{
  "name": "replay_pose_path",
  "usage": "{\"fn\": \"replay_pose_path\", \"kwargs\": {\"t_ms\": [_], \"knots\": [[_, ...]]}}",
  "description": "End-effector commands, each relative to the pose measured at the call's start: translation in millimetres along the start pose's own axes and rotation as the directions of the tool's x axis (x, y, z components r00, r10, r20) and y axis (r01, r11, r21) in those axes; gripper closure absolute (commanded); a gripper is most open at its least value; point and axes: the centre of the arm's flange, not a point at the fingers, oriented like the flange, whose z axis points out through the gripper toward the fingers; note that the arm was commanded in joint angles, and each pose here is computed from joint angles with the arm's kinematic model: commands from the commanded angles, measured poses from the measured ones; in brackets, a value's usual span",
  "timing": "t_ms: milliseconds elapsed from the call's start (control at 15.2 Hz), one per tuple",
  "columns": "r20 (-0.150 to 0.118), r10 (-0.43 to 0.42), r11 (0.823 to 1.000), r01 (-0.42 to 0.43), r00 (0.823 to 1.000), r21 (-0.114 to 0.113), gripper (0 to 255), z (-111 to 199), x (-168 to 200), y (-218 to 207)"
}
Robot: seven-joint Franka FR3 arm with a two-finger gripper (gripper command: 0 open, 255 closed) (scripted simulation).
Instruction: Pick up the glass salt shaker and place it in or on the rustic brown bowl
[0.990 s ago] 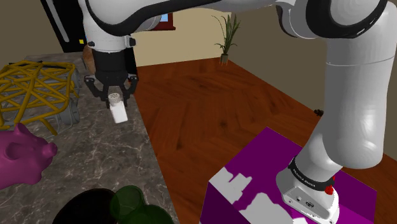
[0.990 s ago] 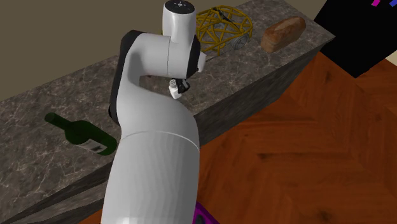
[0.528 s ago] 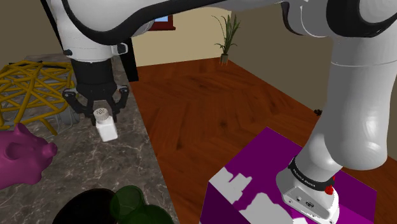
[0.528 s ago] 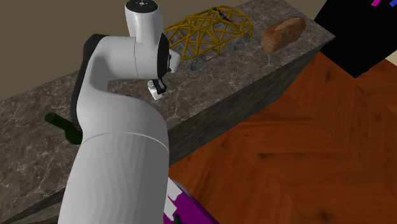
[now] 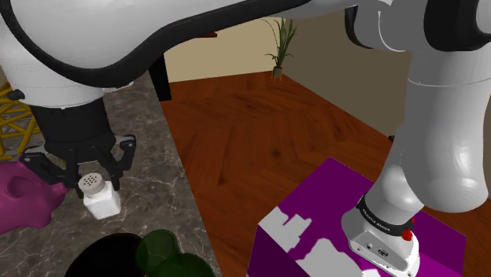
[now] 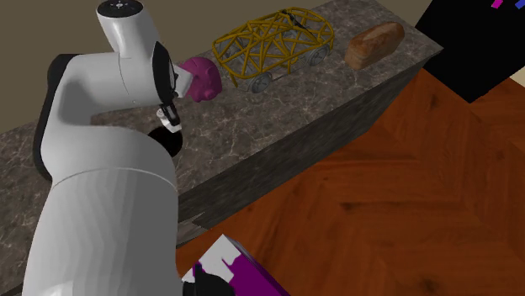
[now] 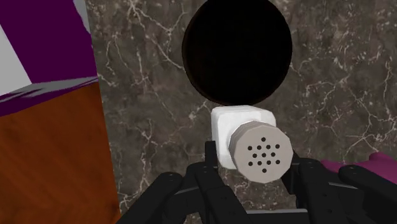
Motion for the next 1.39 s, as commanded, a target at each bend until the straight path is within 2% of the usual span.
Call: {"fn": "replay_pose_path", "kwargs": {"t_ms": [0, 198, 1320], "knots": [[0.0, 0.001, 1.0, -0.001, 1.0, 0.0, 255, 1.9, -22.6, -9.8], [0.0, 0.001, 1.0, -0.001, 1.0, 0.0, 255, 5.5, -64.6, -30.6], [0.0, 0.001, 1.0, -0.001, 1.0, 0.0, 255, 88.7, -57.2, -21.4]]}}
